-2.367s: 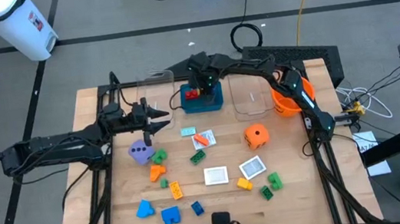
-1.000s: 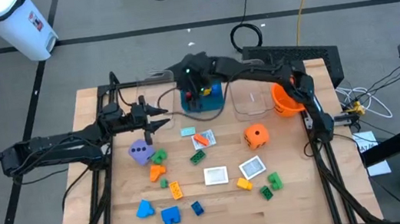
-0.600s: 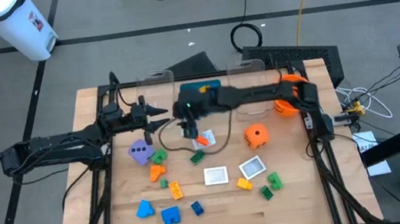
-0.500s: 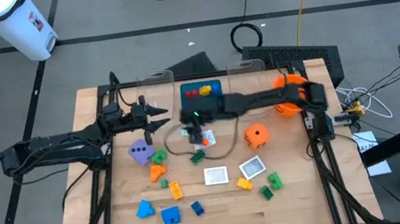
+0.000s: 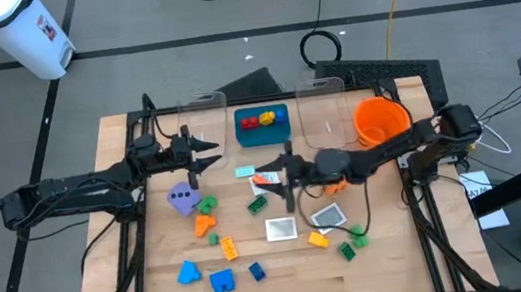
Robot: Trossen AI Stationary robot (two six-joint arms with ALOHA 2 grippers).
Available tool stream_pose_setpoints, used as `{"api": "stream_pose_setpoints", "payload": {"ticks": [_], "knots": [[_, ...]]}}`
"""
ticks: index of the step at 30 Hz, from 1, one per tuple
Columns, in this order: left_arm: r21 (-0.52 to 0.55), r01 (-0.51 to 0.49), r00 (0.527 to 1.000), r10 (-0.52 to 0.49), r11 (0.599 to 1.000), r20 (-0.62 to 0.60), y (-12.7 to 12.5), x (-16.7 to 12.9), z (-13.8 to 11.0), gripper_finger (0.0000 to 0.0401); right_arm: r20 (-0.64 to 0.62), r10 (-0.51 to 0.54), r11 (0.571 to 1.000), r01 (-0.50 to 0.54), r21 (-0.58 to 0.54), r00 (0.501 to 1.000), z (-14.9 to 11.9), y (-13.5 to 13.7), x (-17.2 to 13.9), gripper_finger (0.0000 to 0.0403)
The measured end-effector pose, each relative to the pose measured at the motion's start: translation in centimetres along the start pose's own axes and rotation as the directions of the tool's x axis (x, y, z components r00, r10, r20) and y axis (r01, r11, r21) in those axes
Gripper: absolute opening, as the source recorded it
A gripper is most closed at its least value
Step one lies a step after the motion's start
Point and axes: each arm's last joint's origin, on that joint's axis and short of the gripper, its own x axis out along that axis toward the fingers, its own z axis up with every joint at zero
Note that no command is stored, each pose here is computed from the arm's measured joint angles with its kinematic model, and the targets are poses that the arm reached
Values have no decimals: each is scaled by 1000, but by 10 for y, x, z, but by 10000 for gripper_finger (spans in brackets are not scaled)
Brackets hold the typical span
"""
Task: Pick & Place Toys
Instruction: Put the purple dice into the left transparent bin
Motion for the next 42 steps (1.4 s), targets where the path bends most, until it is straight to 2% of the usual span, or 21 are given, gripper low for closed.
{"api": "stream_pose_setpoints", "payload": {"ticks": [6,16,37,42], "knots": [[2,2,1000,-2,1000,5,0,0,0,175,16,49,998,-49,36,999,-9,11,-19,185],[2,3,1000,-3,1000,5,-1,0,0,175,7,94,995,-94,15,996,-10,27,-24,185],[2,3,1000,-3,1000,5,-1,0,1,175,-32,88,996,-88,6,996,-14,27,-24,185],[2,3,1000,-3,1000,5,-1,0,1,175,-66,-3,1000,3,-9,998,-18,24,-24,185]]}}
